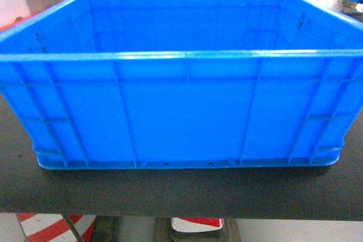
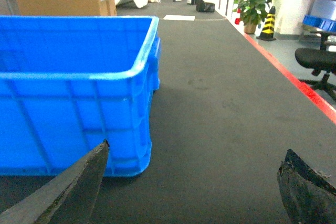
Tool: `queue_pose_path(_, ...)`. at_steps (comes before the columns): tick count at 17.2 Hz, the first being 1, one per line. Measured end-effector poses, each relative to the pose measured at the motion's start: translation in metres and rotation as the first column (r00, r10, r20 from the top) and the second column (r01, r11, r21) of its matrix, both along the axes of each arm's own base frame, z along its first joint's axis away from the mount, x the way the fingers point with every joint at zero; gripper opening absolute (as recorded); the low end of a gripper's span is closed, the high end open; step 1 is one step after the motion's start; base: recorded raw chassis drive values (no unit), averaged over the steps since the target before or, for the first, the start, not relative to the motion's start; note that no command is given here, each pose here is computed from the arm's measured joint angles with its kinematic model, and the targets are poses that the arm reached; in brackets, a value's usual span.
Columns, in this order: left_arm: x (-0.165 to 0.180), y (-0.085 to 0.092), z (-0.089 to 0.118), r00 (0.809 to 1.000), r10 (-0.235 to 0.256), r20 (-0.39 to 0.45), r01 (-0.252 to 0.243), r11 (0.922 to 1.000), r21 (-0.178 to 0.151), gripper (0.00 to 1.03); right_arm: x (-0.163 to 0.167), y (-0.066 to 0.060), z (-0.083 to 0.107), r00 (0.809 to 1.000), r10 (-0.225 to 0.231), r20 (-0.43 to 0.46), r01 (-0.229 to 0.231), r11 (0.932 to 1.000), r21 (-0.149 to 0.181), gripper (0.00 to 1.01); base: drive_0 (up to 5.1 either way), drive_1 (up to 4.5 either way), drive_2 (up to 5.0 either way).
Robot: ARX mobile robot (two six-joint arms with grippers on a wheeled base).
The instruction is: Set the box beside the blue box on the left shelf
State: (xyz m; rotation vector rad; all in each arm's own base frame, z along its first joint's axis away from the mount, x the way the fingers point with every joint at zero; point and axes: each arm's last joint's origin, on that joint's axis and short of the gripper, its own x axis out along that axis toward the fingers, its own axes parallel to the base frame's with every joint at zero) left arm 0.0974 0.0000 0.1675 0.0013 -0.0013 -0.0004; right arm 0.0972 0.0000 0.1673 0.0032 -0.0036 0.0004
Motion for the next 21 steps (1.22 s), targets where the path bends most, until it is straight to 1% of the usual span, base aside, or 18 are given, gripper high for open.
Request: queue_pose_path(21, 0.0000, 0.0000, 0.0001, 1.000, 0.001, 0.000, -0.001, 1.0000, -0.001, 0.98, 0.0000, 0.0000, 0.0000, 1.000, 0.000, 0.000, 0.000, 1.0000, -0.001, 0.98, 0.0, 0.00, 0.0)
